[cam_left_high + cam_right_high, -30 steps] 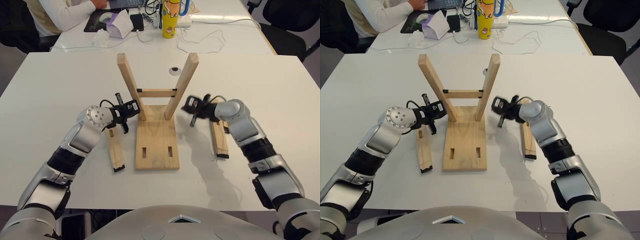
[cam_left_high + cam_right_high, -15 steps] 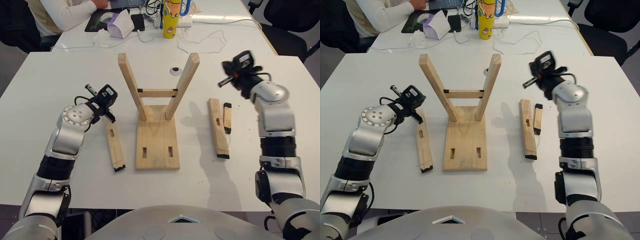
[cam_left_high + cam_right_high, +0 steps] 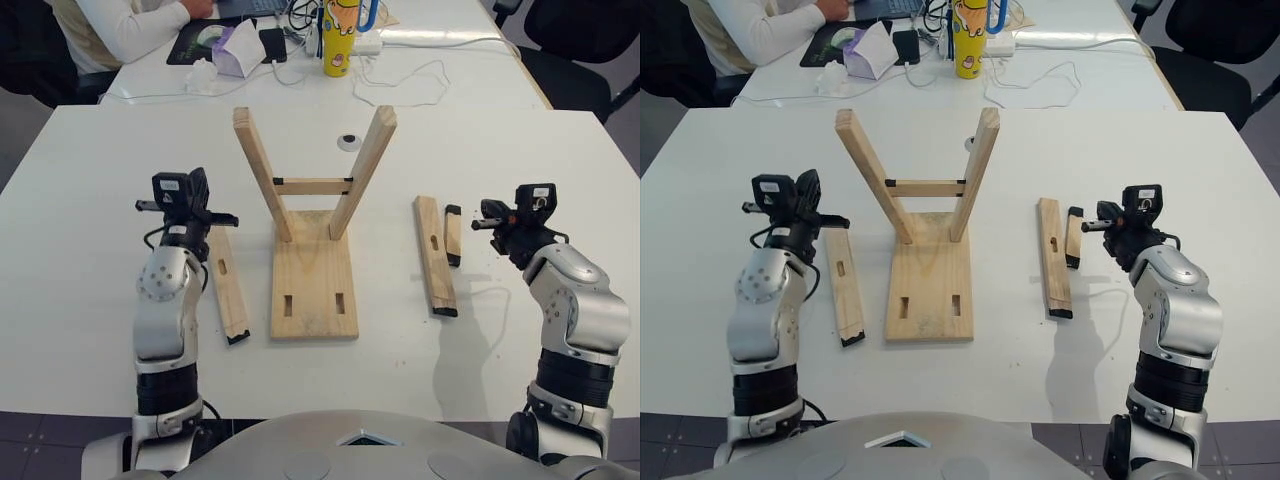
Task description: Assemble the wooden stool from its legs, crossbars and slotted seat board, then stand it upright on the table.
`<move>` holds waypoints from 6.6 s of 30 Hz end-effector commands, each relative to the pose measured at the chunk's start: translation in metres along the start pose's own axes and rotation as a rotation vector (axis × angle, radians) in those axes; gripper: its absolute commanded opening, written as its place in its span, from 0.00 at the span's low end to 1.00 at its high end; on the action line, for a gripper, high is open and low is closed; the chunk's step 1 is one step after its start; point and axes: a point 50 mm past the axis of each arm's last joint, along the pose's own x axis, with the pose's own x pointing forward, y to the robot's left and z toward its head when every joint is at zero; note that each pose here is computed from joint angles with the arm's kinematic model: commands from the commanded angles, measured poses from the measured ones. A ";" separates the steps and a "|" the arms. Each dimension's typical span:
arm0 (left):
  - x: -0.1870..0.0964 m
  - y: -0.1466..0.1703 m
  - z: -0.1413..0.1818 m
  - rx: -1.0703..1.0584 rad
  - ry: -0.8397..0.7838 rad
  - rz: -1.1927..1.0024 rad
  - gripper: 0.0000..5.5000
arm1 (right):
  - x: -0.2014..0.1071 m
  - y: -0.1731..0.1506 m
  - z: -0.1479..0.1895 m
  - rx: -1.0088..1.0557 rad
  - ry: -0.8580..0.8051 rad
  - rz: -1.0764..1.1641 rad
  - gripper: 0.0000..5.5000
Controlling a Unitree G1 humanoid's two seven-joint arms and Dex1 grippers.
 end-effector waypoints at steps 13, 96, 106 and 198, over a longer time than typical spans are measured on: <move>0.001 -0.007 -0.024 0.061 0.021 -0.016 0.00 | 0.009 0.012 -0.032 0.123 0.210 -0.083 0.33; -0.009 -0.068 0.121 -1.083 -0.095 -0.862 0.54 | -0.023 0.142 0.105 -0.512 -0.654 0.894 0.24; -0.008 -0.065 0.117 -1.079 -0.084 -0.830 0.26 | -0.022 0.141 0.105 -0.495 -0.657 0.871 0.24; -0.069 0.037 -0.037 -0.099 0.245 0.186 0.08 | 0.032 0.068 0.008 -0.228 -0.478 -0.126 0.00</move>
